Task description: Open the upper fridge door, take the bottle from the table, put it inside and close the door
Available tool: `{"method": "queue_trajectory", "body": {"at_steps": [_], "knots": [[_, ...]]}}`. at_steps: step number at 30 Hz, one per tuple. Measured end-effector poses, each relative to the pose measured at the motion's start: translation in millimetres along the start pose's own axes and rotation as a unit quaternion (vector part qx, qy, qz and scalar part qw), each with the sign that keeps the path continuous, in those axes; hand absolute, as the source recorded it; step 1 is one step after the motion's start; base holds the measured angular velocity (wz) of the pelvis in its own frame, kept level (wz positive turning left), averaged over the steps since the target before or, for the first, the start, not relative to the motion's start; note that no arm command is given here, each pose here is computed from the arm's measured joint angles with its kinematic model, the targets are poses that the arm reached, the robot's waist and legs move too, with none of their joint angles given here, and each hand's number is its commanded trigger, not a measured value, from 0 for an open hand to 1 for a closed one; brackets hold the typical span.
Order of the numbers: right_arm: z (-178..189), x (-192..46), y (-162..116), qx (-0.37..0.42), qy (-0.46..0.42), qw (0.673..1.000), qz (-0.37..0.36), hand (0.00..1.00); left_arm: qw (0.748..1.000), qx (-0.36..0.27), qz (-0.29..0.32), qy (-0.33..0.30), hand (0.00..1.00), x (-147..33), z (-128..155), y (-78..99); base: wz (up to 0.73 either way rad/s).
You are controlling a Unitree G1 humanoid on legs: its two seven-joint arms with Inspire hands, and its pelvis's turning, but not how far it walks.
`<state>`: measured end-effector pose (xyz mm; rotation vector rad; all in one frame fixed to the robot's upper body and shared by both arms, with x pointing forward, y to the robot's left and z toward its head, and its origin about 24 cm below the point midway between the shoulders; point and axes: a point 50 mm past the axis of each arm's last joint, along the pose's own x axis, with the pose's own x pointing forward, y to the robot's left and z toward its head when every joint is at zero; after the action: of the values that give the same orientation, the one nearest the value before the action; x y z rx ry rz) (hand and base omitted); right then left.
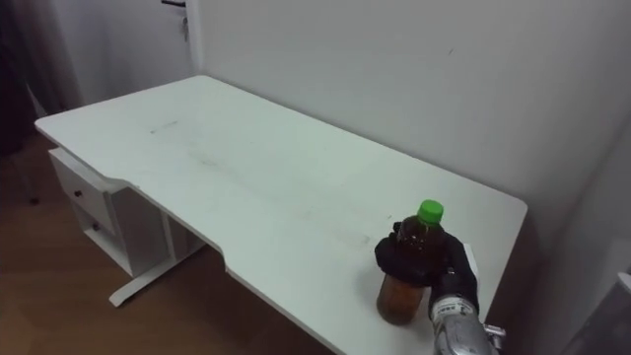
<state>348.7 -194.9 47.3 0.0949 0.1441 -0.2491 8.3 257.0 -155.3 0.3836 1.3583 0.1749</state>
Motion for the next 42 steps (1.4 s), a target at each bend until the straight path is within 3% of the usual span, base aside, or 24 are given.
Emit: {"method": "queue_trajectory", "body": {"at_steps": [16, 20, 26, 32, 42], "knots": [[-5.6, -1.7, 2.1, 0.043, 0.018, 0.997, 0.058, 1.0, 0.999, -0.026, 0.024, 0.0, 0.0, 0.1, -0.2, 4.7, -0.04], [-8.8, -17.2, 8.9, 0.03, 0.015, 0.995, 0.091, 1.0, 0.999, -0.044, 0.028, 0.005, 0.0, -0.6, -3.1, 6.7, -0.07], [20.4, -29.9, 16.8, -0.013, -0.049, 0.989, 0.137, 1.0, 0.997, -0.062, 0.043, 0.007, 0.0, -0.7, -3.6, 6.6, -0.15], [72.9, -36.4, 9.3, 0.027, -0.144, 0.981, 0.126, 1.0, 0.996, -0.063, 0.055, 0.01, 0.0, -1.2, -7.2, 10.9, -0.11], [114.6, -53.7, 13.3, 0.018, -0.234, 0.961, 0.149, 1.0, 0.997, -0.051, 0.058, 0.017, 0.0, -2.9, -14.1, 11.6, -0.08]]}}
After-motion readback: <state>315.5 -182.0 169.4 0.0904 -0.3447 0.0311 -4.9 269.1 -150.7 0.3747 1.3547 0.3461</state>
